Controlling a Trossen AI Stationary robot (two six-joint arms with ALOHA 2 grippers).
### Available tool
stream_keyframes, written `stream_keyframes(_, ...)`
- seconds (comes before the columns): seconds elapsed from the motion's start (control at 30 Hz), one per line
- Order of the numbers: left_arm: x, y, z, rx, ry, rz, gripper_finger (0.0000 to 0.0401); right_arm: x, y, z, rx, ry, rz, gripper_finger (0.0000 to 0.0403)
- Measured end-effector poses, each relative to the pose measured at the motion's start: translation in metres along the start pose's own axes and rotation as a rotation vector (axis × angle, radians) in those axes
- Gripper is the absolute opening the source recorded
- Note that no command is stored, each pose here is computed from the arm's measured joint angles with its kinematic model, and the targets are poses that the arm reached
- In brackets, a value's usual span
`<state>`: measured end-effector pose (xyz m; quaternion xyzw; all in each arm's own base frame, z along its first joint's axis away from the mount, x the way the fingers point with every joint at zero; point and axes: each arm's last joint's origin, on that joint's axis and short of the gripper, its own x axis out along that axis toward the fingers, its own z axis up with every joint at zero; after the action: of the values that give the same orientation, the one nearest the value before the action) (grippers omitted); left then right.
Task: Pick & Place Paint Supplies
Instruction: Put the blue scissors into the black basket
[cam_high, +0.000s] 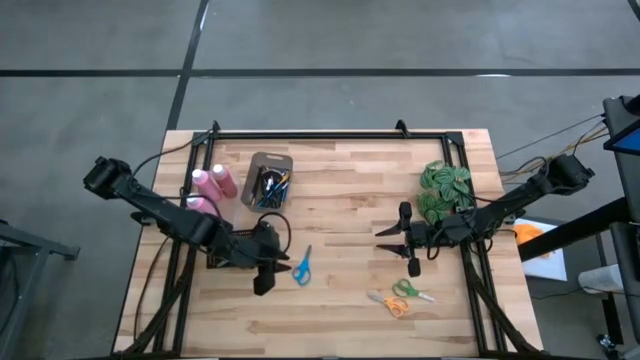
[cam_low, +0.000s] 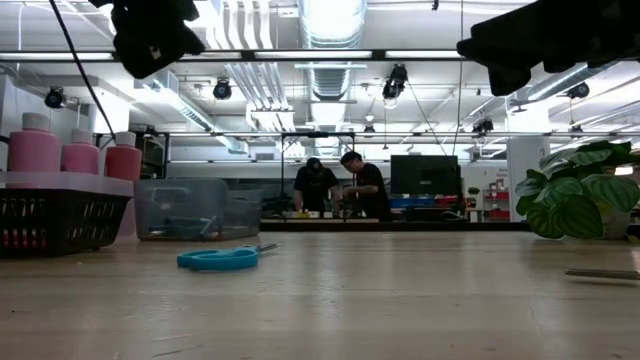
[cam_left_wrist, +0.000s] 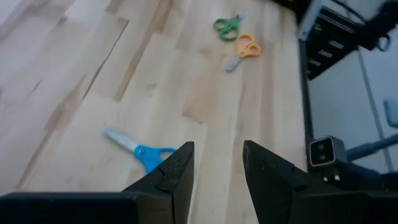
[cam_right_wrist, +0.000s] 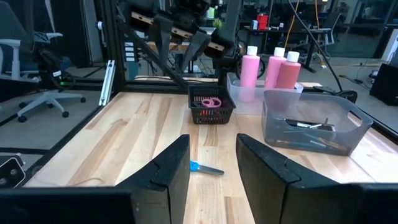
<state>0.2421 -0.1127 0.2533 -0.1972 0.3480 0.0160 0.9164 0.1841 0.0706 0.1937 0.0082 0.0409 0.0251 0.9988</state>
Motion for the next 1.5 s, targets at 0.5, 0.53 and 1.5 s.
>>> stream_keyframes(0.5,0.049,-0.030,0.019,-0.074,0.129,0.145,0.0141,0.000,0.000,0.000,-0.001,0.004,-0.001,0.0130)
stream_keyframes(0.53,0.052,-0.032,0.021,-0.077,0.131,0.148,0.0141,0.000,0.000,0.000,-0.001,0.004,-0.001,0.0130)
stream_keyframes(1.5,0.155,-0.007,-0.030,-0.250,0.416,0.310,0.0141,0.000,0.000,-0.001,-0.001,0.004,-0.001,0.0130)
